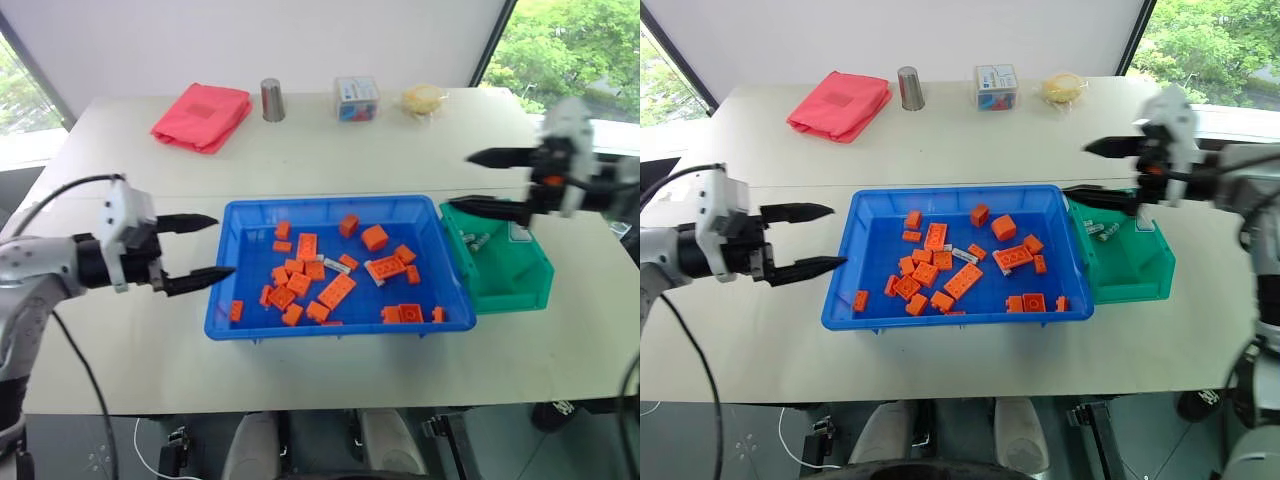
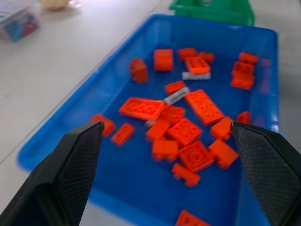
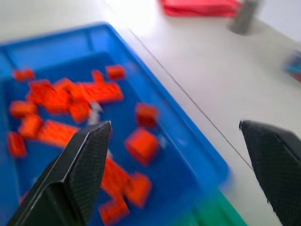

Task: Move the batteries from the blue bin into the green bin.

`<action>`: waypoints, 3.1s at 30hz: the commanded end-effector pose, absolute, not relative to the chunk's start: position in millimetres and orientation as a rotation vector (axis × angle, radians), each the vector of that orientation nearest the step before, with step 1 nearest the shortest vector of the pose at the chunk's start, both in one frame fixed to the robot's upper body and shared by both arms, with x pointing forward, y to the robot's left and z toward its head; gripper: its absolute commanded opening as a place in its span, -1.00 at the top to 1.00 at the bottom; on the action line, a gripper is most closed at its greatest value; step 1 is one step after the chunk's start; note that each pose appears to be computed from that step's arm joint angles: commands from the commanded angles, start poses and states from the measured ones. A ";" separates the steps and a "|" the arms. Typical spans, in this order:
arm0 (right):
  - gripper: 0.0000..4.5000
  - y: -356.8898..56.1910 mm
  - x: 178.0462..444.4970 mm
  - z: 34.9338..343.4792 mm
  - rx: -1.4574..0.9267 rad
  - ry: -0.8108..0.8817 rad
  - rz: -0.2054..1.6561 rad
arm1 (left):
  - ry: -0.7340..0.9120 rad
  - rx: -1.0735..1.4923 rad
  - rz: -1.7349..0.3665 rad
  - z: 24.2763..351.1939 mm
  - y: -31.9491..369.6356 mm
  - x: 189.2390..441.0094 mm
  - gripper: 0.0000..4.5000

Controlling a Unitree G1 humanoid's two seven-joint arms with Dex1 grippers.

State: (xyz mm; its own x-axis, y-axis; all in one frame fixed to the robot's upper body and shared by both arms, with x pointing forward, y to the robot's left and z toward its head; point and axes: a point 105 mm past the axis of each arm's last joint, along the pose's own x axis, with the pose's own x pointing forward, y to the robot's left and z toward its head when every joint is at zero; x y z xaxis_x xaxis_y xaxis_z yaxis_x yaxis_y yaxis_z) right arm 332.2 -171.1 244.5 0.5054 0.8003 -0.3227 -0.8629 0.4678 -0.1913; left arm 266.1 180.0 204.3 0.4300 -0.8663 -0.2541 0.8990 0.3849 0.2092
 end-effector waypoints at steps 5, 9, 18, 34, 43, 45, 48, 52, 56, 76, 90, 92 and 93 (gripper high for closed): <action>-0.99 -84.0 335.1 207.4 -0.175 0.374 1.010 | 0.114 0.397 -1.163 206.6 172.4 274.6 -1.00; -0.99 -53.7 338.7 177.3 -0.047 0.526 0.912 | 0.115 0.408 -1.161 207.2 172.1 279.9 -1.00; -0.99 -23.8 343.4 161.7 0.154 0.679 0.838 | 0.103 0.410 -1.185 208.9 165.9 280.8 -1.00; -0.99 -40.2 362.3 149.1 0.439 0.800 0.751 | 0.087 0.411 -1.173 212.7 164.5 280.1 -1.00; -0.45 -22.3 367.9 138.5 0.624 0.826 0.780 | 0.082 0.413 -1.178 214.4 162.2 279.7 -1.00; 0.01 -19.0 367.7 138.1 0.632 0.825 0.785 | 0.083 0.413 -1.178 214.2 162.3 279.7 -1.00; 0.63 -15.6 367.0 137.4 0.632 0.830 0.789 | 0.082 0.414 -1.175 214.3 162.9 280.3 -1.00; 0.97 -10.6 368.3 142.4 0.632 0.814 0.805 | 0.083 0.414 -1.172 214.0 164.0 281.2 -1.00; 0.97 16.2 368.9 158.0 0.628 0.774 0.868 | 0.086 0.412 -1.168 211.5 164.8 281.8 -1.00; -0.02 -10.1 353.8 182.7 -0.452 0.384 1.183 | 0.073 0.413 -1.194 211.3 160.6 283.6 -1.00; -0.02 -9.2 362.1 136.3 -0.591 0.352 1.195 | 0.074 0.414 -1.205 209.7 158.6 279.8 -1.00; -0.02 -8.9 363.9 134.7 -0.565 0.359 1.188 | 0.076 0.414 -1.205 209.6 158.7 278.9 -1.00; -0.02 -8.7 365.0 134.6 -0.542 0.366 1.185 | 0.078 0.414 -1.205 209.5 158.8 278.4 -1.00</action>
